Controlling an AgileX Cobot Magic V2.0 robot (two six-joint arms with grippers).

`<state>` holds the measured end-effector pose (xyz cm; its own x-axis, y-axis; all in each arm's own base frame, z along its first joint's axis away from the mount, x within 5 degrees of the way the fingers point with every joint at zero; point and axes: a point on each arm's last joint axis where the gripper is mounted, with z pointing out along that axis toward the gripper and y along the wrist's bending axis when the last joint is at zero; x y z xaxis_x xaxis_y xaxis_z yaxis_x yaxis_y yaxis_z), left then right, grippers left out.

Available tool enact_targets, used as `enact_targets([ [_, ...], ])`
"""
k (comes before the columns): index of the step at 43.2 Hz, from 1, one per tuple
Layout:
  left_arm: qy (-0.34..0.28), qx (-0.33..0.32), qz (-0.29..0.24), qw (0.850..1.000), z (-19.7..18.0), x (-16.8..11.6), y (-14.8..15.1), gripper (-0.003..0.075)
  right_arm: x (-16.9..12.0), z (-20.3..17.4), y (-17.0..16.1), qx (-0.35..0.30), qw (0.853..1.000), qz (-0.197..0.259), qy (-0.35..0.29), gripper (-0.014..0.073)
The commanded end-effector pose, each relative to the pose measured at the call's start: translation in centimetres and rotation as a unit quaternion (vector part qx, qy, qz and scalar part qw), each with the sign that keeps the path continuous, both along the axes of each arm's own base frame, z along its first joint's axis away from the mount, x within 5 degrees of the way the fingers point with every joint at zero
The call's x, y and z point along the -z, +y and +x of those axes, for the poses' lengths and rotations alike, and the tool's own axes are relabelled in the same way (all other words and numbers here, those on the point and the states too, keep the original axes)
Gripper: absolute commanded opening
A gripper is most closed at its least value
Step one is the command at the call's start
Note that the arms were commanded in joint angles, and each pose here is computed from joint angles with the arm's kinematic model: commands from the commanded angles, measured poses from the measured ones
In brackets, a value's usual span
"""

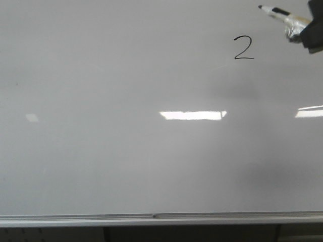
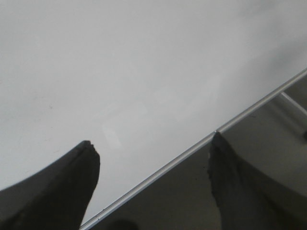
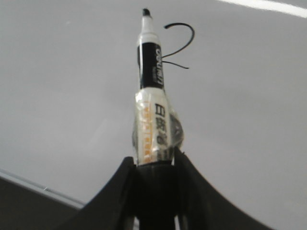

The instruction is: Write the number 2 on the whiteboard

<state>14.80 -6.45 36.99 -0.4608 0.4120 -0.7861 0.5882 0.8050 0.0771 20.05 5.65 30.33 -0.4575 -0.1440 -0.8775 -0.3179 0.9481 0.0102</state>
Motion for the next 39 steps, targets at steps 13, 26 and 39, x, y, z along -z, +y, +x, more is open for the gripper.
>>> enact_targets([
  [13, -0.016, 0.225, 0.029, 0.974, -0.2, -0.9, -5.7, 0.0473, -5.8, -4.8, 0.9, -0.217, 0.960, -0.116, 0.136, -0.0016],
  [26, -0.006, 0.365, 0.048, 0.930, -1.0, -0.7, -12.1, 0.0473, -6.7, -7.1, 3.5, -0.436, 0.893, -0.071, 0.081, -0.0016],
  [39, -0.016, 0.430, 0.052, 0.901, -0.6, -1.7, -17.7, 0.0473, -6.7, -7.4, 3.6, -0.456, 0.883, -0.073, 0.083, -0.0016],
])
